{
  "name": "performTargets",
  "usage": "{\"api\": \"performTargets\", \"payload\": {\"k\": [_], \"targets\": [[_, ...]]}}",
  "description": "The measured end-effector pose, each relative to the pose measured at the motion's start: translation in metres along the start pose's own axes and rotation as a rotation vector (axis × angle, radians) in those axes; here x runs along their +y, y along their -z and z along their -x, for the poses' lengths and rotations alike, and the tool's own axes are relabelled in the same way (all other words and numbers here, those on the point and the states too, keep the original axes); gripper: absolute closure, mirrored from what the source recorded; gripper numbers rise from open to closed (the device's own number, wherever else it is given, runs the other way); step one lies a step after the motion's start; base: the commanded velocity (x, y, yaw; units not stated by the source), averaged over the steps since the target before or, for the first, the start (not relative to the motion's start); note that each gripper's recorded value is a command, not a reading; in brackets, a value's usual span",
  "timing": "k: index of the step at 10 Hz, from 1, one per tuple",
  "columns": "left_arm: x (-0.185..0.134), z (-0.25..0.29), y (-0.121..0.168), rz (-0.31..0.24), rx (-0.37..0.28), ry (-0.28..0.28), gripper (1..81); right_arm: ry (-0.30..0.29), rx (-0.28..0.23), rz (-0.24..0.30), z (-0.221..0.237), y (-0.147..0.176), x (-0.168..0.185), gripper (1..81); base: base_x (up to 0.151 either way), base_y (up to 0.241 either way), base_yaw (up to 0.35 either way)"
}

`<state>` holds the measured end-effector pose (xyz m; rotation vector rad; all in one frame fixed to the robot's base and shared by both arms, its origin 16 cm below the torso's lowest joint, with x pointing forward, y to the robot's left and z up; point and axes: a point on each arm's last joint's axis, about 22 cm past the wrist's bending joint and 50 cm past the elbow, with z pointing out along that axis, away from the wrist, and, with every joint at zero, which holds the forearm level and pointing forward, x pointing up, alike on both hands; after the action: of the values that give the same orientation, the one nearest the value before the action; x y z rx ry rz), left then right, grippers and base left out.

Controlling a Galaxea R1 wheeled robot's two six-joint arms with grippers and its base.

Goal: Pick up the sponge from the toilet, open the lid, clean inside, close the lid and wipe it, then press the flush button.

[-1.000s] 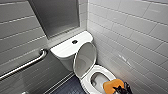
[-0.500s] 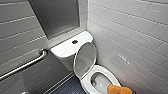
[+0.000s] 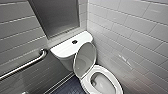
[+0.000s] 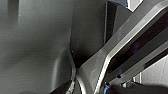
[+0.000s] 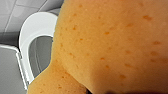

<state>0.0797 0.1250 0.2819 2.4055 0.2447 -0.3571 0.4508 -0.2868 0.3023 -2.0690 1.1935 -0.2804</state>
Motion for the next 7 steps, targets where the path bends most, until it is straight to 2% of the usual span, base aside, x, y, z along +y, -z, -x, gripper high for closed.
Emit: {"api": "performTargets", "payload": {"k": [2,3,7], "targets": [[0.002,0.0,-0.001,0.003,0.0,-0.003,1.0,0.05,-0.106,0.015,0.03,-0.004,-0.012,81.1,0.0,0.0,0.0],[0.002,0.0,-0.001,0.003,0.001,-0.006,1.0,0.094,-0.147,0.017,0.031,-0.012,-0.025,81.1,0.0,0.0,0.0],[0.004,0.001,-0.003,0.005,0.0,-0.006,1.0,0.284,-0.254,-0.003,0.003,-0.05,-0.112,81.1,0.0,0.0,0.0]]}}
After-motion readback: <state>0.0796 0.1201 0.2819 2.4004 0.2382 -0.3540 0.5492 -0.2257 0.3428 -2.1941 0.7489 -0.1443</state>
